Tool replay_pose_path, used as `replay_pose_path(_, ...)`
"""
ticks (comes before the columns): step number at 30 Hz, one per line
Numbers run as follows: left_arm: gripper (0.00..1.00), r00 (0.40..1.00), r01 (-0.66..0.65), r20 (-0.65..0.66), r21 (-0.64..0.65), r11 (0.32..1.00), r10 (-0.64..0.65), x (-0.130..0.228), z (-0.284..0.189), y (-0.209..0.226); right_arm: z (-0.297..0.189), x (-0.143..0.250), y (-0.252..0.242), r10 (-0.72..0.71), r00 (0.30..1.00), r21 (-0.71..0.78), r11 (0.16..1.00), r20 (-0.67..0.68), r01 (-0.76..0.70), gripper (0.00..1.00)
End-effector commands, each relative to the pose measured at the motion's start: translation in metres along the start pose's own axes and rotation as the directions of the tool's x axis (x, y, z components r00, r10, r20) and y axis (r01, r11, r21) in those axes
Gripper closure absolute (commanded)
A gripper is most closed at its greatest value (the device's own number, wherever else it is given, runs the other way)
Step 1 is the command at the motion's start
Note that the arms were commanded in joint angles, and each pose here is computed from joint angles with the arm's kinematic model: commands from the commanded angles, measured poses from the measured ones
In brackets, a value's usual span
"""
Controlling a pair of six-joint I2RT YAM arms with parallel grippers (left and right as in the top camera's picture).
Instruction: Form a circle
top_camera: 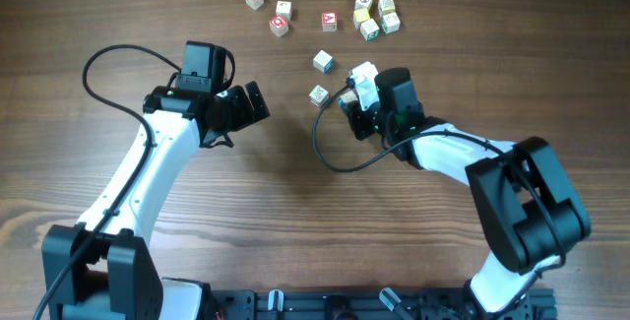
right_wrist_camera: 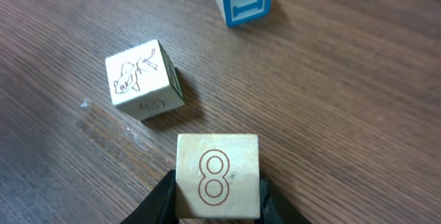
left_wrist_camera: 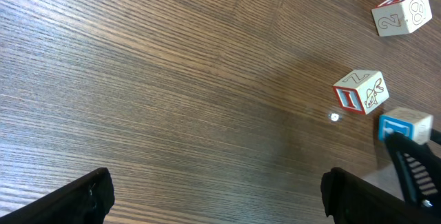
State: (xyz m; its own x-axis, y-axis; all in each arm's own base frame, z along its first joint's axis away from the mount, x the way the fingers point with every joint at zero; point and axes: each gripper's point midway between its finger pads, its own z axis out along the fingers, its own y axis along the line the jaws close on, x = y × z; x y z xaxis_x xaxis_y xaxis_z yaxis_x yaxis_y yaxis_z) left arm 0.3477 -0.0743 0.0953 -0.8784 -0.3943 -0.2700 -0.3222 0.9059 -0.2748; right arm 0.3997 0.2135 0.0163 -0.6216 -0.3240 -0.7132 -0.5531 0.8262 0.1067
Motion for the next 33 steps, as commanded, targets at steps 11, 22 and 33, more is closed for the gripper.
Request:
replay_pose_path(11, 0.00, 1.000, -0.013, 0.006, -0.010, 1.000, 0.013, -0.002, 0.000, 0.003, 0.014, -0.001, 0.017, -0.049, 0.999, -0.014, 0.999, 0.015, 0.049, 0.87)
replay_pose_path(22, 0.00, 1.000, -0.013, 0.005, -0.010, 1.000, 0.013, -0.002, 0.000, 0.003, 0.013, -0.005, 0.007, -0.050, 0.998, 0.046, 0.998, 0.027, 0.049, 0.87)
replay_pose_path(33, 0.00, 1.000, -0.013, 0.006, -0.010, 1.000, 0.013, -0.002, 0.000, 0.003, 0.020, -0.005, 0.004, -0.051, 0.998, 0.064, 0.997, 0.041, 0.049, 0.86)
